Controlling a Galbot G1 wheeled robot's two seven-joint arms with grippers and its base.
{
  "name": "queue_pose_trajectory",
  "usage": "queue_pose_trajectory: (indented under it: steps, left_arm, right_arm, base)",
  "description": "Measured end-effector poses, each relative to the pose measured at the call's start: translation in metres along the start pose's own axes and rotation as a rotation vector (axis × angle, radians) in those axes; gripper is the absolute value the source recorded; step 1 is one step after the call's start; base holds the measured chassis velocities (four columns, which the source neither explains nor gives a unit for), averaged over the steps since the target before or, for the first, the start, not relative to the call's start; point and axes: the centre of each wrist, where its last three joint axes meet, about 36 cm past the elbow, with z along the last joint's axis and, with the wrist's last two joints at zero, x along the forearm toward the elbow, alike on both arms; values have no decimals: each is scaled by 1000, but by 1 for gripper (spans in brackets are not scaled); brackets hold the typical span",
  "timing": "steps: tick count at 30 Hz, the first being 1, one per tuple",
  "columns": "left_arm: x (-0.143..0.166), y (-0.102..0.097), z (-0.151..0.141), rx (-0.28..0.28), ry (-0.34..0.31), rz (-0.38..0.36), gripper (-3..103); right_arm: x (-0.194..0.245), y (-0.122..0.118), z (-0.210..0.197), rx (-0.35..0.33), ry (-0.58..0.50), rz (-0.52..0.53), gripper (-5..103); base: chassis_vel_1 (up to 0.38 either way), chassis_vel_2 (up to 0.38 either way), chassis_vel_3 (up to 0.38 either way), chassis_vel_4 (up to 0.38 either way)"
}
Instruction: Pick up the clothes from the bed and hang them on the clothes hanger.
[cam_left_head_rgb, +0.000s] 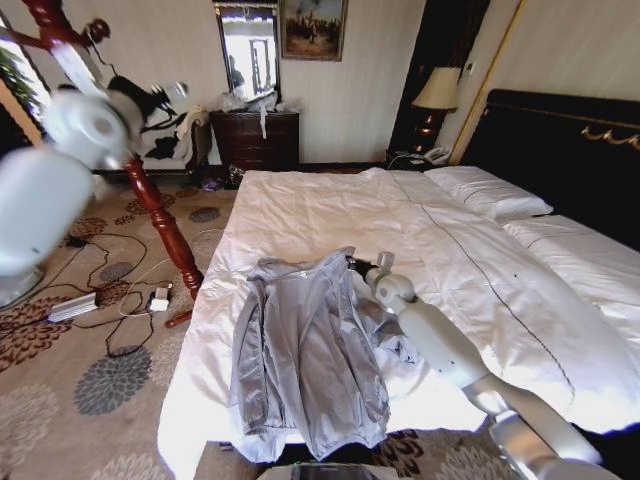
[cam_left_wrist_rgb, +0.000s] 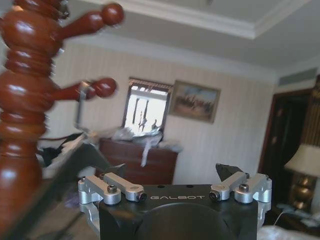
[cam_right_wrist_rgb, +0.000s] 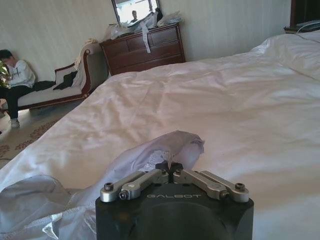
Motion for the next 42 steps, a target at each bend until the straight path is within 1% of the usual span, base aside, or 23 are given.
queue_pose_trajectory:
  steps: [3,4,6,7,8,9,12,13,15,19,24,31,33,34,37,38,39,41,42]
  left_arm:
    - [4,14,-32,-31,49,-53,100]
    - [4,14,-32,-31,49,-53,100]
    - [5,19,-44,-43,74,-70,100]
    - [6,24,-57,-57,99,-79,100]
    - [5,27,-64,-68,105,-88,100]
    - [5,27,-64,-68,105,-88,100]
    - [-1,36,-74,-76,120,-113,100]
    - [-6,40,-77,-70,133,-126,103]
    - [-10,44,-78,-68,139,-137,101]
    - [-26,58,-78,-68,155,-202,98]
    - [-40,63,-77,-63,174,-218,96]
    - [-57,57,-69,-64,201,-221,96]
    - [-66,53,-63,-60,218,-222,96]
    - [-74,51,-57,-52,235,-218,93]
    - [-81,47,-52,-45,247,-210,93]
    - [-86,44,-49,-45,255,-207,90]
    - [-88,43,-46,-46,260,-206,85]
    - [-90,43,-45,-47,263,-206,85]
    - [-92,43,-41,-45,269,-208,80]
  right_arm:
    - [4,-4,1,0,-1,8,0]
    - [4,-4,1,0,-1,8,0]
    - [6,-4,0,2,-2,6,0]
    - [7,-4,0,6,-3,4,0]
    - [7,-4,1,10,-1,4,0]
    - [7,-4,1,10,-1,4,0]
    - [7,-4,1,12,-1,7,0]
    - [7,-6,0,12,-1,10,0]
    - [8,-8,1,14,-1,15,0]
    - [12,-14,1,21,-6,26,0]
    - [14,-18,1,23,-10,32,0]
    - [15,-16,-1,17,-14,27,0]
    - [14,-15,-1,13,-17,25,0]
    - [13,-15,-2,15,-21,26,0]
    - [13,-15,-3,17,-24,28,0]
    - [13,-16,-4,18,-26,29,0]
    - [14,-16,-5,16,-27,30,0]
    - [14,-17,-6,10,-28,28,0]
    - [16,-16,-8,-9,-29,23,0]
  base:
    - [0,0,0,0]
    - [0,0,0,0]
    - [0,0,0,0]
    - [0,0,0,0]
    - [0,0,0,0]
    - [0,0,0,0]
    - [0,0,0,0]
    - [0,0,0,0]
    - [0,0,0,0]
    - [0,0,0,0]
    - [0,0,0,0]
    - [0,0,0,0]
    - [0,0,0,0]
    - [0,0,0,0]
    - [0,0,0,0]
    - [0,0,0,0]
    - [0,0,0,0]
    - [0,0,0,0]
    - [0,0,0,0]
